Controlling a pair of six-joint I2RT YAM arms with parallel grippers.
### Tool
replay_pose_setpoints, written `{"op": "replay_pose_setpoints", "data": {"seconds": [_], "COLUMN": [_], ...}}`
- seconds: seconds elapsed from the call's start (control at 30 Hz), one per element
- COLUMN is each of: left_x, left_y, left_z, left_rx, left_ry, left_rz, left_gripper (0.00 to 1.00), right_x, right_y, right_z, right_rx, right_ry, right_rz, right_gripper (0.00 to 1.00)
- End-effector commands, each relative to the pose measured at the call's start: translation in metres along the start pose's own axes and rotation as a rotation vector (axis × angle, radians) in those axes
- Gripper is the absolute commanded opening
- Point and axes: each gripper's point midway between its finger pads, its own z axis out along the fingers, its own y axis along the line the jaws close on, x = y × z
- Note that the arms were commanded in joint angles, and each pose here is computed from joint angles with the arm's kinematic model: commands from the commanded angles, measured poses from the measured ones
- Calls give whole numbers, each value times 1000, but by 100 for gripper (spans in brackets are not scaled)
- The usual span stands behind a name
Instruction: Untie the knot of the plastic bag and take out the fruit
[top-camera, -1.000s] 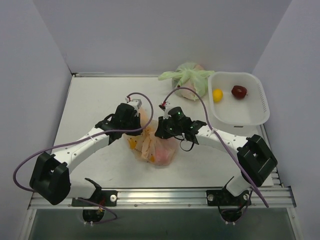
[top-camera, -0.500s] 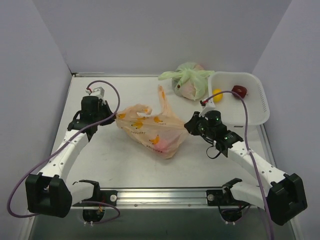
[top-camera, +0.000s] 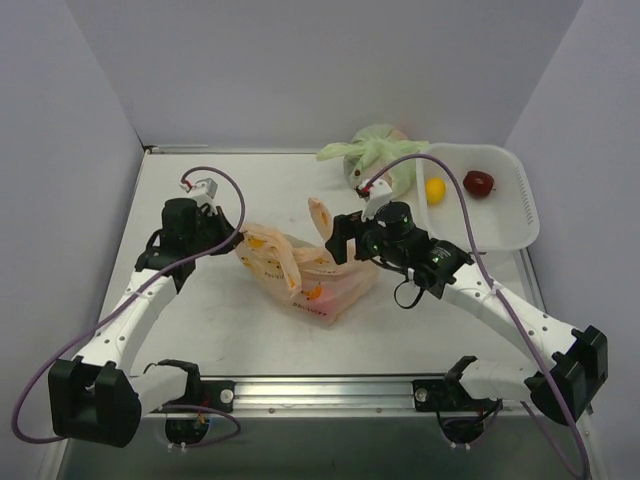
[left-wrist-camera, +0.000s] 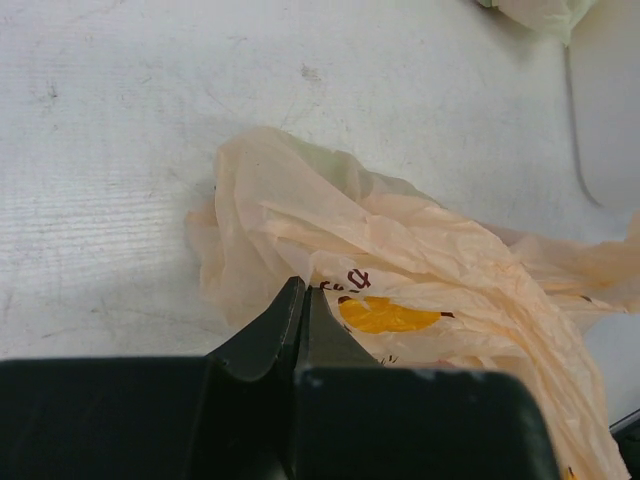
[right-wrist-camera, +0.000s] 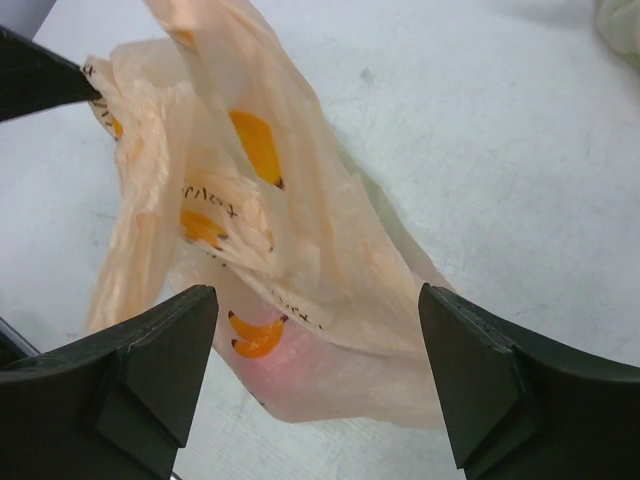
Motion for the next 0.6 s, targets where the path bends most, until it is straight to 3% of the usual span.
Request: {"op": "replay_pose_setpoints", "data": {"seconds": [0.0, 0.07, 0.23, 0.4, 0.5, 0.57], "left_x": [-23, -24, -30, -34, -36, -36], "left_y": [-18, -17, -13, -4, 3, 12], "left_z": [-9, -12, -17, -20, -22, -23], "left_rx": [76, 68, 41, 3, -30, -73], "left_ry": [-89, -98, -129, -147, -160, -162], "left_rz": [32, 37, 46, 31, 21, 7], "left_gripper": [0, 0, 0, 0, 0, 0], "right_x": [-29, -51, -57, -28, -17, -11], "right_y": [-7, 2, 3, -26, -43, -53], "right_z": [10, 14, 50, 69, 62, 49], "right_rx": [92, 85, 204, 375, 458, 495], "right_ry": [-38, -70, -34, 49, 59, 58], "right_rz": [-41, -45, -98, -101, -86, -79], "right_gripper": [85, 90, 91, 87, 68, 48]}}
